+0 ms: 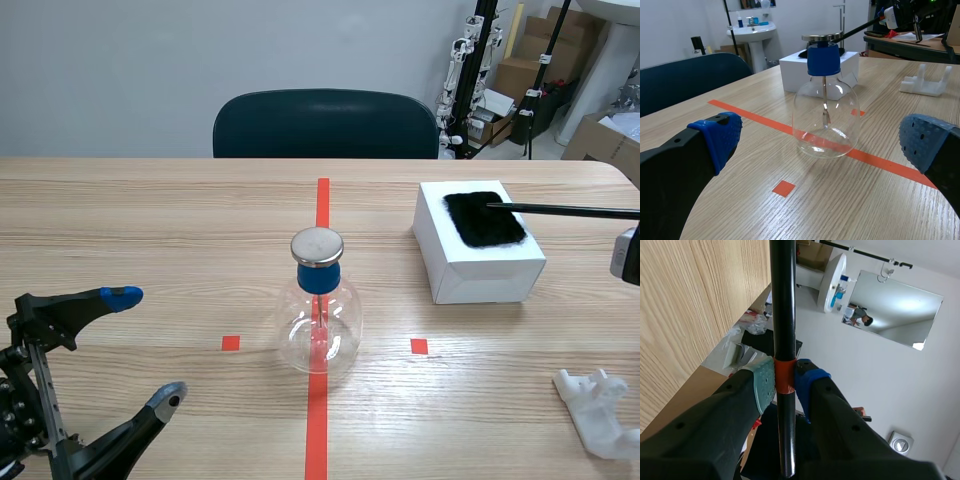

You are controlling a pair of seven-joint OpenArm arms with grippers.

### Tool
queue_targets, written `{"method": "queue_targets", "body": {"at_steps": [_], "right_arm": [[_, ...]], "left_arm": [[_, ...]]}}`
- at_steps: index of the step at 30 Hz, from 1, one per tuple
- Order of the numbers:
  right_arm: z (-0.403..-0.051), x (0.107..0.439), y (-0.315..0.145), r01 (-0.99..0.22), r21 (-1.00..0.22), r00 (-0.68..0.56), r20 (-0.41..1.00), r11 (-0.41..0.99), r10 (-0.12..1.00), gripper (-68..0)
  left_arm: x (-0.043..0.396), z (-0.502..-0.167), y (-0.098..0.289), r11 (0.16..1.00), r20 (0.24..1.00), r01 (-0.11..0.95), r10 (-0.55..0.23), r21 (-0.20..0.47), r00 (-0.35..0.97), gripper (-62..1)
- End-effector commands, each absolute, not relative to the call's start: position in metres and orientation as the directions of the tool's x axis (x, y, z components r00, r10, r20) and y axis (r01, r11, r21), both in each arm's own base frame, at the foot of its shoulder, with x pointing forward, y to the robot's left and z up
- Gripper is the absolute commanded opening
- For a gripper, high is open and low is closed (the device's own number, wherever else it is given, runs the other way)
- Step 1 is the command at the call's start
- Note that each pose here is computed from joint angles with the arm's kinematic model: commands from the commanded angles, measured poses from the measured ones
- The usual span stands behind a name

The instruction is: Do the electroscope experiment. rub the rod on the fur

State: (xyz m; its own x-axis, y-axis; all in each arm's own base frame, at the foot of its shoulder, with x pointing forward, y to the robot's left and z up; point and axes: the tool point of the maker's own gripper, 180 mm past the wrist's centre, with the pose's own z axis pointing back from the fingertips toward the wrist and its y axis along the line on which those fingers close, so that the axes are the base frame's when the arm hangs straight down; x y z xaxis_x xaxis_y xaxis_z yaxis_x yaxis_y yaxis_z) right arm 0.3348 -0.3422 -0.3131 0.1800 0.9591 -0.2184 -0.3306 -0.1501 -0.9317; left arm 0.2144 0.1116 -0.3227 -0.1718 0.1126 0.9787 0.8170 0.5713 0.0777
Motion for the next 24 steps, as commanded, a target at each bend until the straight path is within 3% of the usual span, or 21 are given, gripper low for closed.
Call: {"method": "queue_targets", "body": {"at_steps": [1,8,15,24], "right_arm": [[-0.292,0.342,-0.348,-0.262,-0.952,0.189,-0.211,-0.158,0.959,-66.9],[-0.276,0.335,-0.349,-0.205,-0.975,0.171,-0.123,-0.087,0.978,-66.9],[-0.238,0.319,-0.340,-0.114,-0.993,0.118,-0.057,-0.044,0.991,-66.9],[-0.228,0.273,-0.307,-0.121,-0.992,0.005,-0.031,-0.030,1.000,-66.9]], "left_arm": [[0.218,-0.312,0.115,0.575,0.970,0.813,0.132,0.093,-0.205,1.4],[0.218,-0.312,0.115,0.575,0.970,0.813,0.133,0.093,-0.205,1.4],[0.218,-0.312,0.115,0.575,0.970,0.813,0.133,0.093,-0.205,1.4],[0.218,-0.312,0.115,0.575,0.970,0.813,0.132,0.093,-0.205,1.4]]}}
